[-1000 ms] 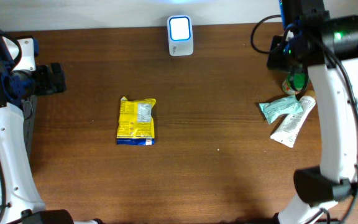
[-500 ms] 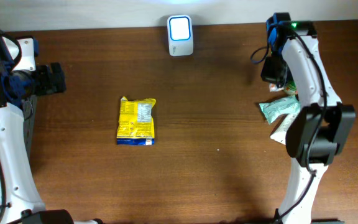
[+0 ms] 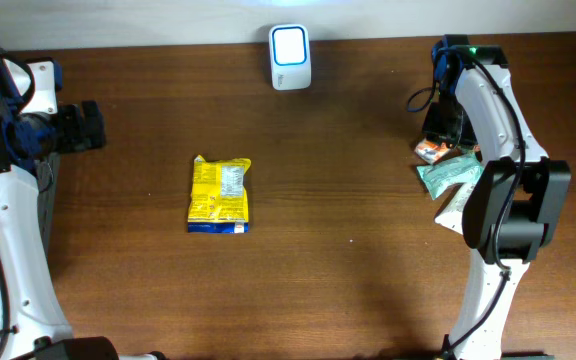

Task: Scan the item barcode
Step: 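Carry the orange pack right and drop it by the mint pack, then move both grippers toward the yellow bag in the center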

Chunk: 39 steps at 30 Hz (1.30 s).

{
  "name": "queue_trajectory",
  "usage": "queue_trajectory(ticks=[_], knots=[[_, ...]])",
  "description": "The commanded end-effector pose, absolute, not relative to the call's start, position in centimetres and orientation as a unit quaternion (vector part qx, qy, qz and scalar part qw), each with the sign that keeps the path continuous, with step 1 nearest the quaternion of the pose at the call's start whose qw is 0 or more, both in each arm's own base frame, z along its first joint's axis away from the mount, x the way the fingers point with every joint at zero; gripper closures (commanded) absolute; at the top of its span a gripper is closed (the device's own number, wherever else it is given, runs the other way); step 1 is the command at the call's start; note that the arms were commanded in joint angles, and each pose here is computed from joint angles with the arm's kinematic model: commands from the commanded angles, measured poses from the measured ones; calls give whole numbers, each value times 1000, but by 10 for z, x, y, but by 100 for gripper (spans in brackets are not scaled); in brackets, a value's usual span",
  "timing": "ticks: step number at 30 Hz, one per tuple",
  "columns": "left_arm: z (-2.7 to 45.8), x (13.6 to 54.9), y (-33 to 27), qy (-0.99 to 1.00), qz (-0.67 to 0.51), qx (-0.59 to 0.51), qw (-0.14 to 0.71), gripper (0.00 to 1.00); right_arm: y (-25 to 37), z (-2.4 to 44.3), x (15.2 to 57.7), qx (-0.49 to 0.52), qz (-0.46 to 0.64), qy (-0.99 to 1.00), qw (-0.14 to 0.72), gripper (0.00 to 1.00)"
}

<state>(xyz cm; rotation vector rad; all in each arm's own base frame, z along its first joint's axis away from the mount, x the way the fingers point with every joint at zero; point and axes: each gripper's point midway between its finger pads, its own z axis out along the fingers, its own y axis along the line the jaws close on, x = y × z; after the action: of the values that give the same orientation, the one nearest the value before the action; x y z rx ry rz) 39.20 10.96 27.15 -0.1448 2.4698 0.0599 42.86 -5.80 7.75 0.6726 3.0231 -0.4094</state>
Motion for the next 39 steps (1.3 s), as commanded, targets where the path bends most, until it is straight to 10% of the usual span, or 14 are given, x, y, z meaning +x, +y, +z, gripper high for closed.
queue_trajectory(ticks=[1,13,23,30,33,39], knots=[[271,393,112,943,23,-50,327,1,-47,93,428,202,-93,975,15,59],[273,396,98,941,-16,-42,335,1,36,228,423,54,150,979,129,53],[288,395,26,915,-215,-6,342,1,119,217,401,-60,232,967,85,50],[250,394,-5,942,-190,-5,277,57,176,180,394,-93,257,960,65,50],[215,393,-19,955,-182,2,233,100,201,162,390,-93,284,953,55,62],[134,388,-33,973,-199,-18,116,100,240,127,381,-83,329,940,43,67]])
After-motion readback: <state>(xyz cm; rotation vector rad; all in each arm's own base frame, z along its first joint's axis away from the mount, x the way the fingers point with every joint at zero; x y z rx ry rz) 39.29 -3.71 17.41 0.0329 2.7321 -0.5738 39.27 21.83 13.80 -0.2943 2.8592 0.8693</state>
